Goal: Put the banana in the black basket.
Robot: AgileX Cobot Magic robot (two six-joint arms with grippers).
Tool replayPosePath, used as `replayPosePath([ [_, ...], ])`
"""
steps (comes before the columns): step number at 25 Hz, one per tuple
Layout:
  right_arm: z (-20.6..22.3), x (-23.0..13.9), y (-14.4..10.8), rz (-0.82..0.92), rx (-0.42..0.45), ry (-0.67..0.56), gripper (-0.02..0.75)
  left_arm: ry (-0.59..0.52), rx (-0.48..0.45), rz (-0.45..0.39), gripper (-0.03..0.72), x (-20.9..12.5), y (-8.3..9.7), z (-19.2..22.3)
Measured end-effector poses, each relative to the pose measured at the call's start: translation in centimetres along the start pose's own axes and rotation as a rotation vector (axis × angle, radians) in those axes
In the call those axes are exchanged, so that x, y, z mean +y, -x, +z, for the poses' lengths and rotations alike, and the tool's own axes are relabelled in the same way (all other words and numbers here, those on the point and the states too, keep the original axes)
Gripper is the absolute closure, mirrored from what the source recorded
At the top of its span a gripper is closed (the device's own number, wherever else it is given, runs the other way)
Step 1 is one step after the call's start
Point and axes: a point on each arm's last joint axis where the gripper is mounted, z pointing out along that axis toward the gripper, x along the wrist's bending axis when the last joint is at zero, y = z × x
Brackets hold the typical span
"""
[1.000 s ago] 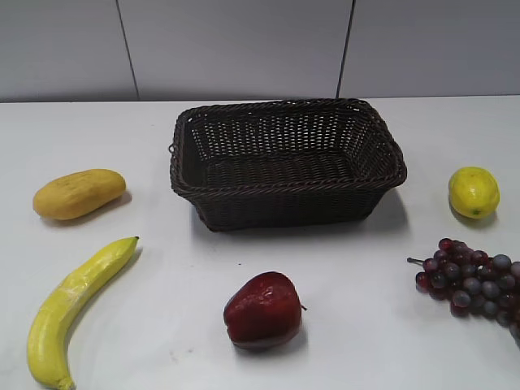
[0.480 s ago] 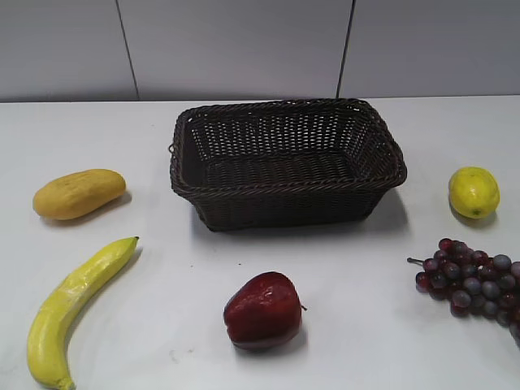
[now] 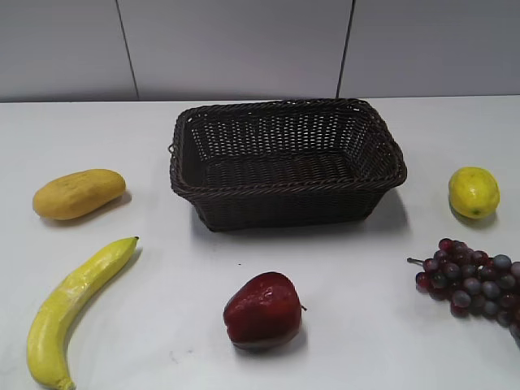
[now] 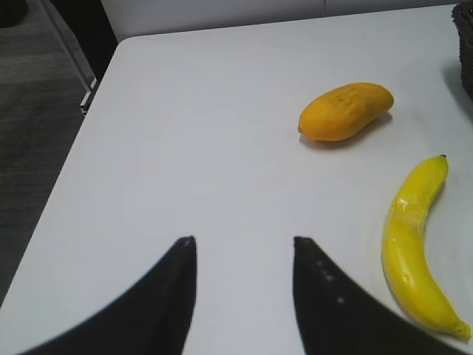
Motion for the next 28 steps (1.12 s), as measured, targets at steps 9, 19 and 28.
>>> replayPosePath([
  [9, 0.0, 0.0, 0.0, 0.000, 0.000, 0.000, 0.145, -0.197, -0.045, -0.019, 0.096, 3.9, 0.5, 4.8],
  [19, 0.0, 0.0, 0.0, 0.000, 0.000, 0.000, 0.145, -0.460, -0.104, 0.082, 0.100, 5.1, 1.8, 11.9],
  [28, 0.0, 0.0, 0.0, 0.000, 0.000, 0.000, 0.145, -0.580, -0.175, 0.188, 0.100, 6.4, 4.5, 16.7],
])
